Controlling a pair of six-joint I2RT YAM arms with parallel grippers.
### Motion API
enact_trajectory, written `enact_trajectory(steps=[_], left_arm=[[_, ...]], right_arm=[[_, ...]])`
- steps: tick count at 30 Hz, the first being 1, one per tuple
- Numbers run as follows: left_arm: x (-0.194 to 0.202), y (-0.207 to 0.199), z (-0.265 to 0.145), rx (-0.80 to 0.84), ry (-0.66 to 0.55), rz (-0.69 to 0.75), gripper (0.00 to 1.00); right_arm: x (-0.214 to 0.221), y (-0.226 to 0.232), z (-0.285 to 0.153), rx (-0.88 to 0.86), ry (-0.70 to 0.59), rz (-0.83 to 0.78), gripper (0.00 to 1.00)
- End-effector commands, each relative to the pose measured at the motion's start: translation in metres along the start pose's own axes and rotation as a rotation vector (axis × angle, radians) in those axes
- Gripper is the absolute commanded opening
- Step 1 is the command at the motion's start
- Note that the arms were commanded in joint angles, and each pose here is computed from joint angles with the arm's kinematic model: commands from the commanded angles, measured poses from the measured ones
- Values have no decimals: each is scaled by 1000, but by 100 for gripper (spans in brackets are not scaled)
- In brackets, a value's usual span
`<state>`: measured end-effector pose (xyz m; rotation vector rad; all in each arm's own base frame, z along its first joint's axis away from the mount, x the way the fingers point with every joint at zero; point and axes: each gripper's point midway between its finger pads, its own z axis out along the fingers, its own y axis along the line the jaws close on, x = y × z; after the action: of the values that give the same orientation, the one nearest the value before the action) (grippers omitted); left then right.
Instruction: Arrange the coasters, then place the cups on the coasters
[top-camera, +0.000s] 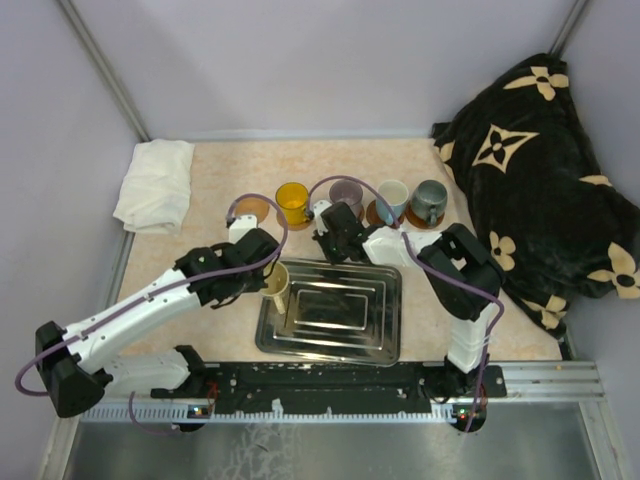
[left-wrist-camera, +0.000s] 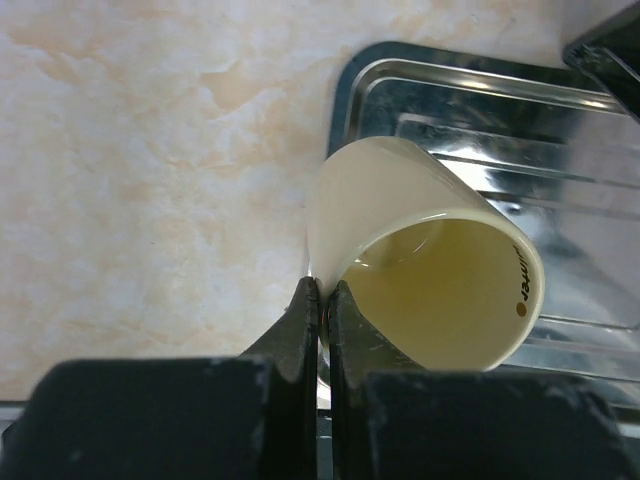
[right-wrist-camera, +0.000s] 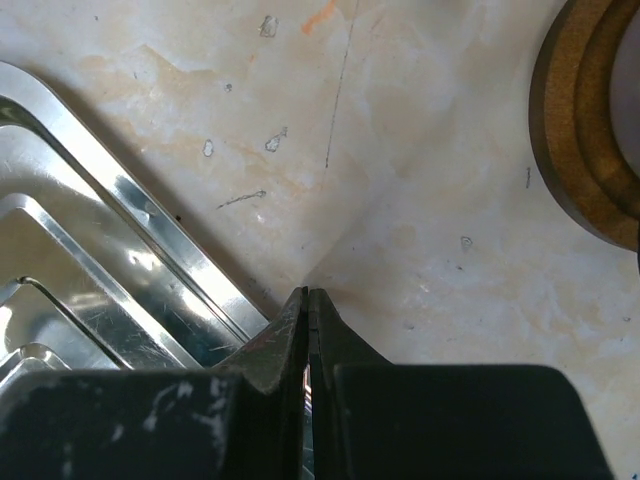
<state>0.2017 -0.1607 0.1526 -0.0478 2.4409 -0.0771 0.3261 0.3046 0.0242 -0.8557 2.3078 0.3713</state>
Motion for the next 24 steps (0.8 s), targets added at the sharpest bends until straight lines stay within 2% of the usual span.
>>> enact_trajectory(steps=[1, 16, 24], left_arm=[[-33, 17, -11, -107, -106, -57, 0], [-71, 39, 10, -160, -185, -150, 0], [-103, 54, 38, -141, -240, -214, 0]], right_arm=[[-19, 16, 3, -52, -43, -13, 0], [-14, 19, 0, -41, -33, -30, 0], [-39, 11, -7, 6, -74, -41, 1]])
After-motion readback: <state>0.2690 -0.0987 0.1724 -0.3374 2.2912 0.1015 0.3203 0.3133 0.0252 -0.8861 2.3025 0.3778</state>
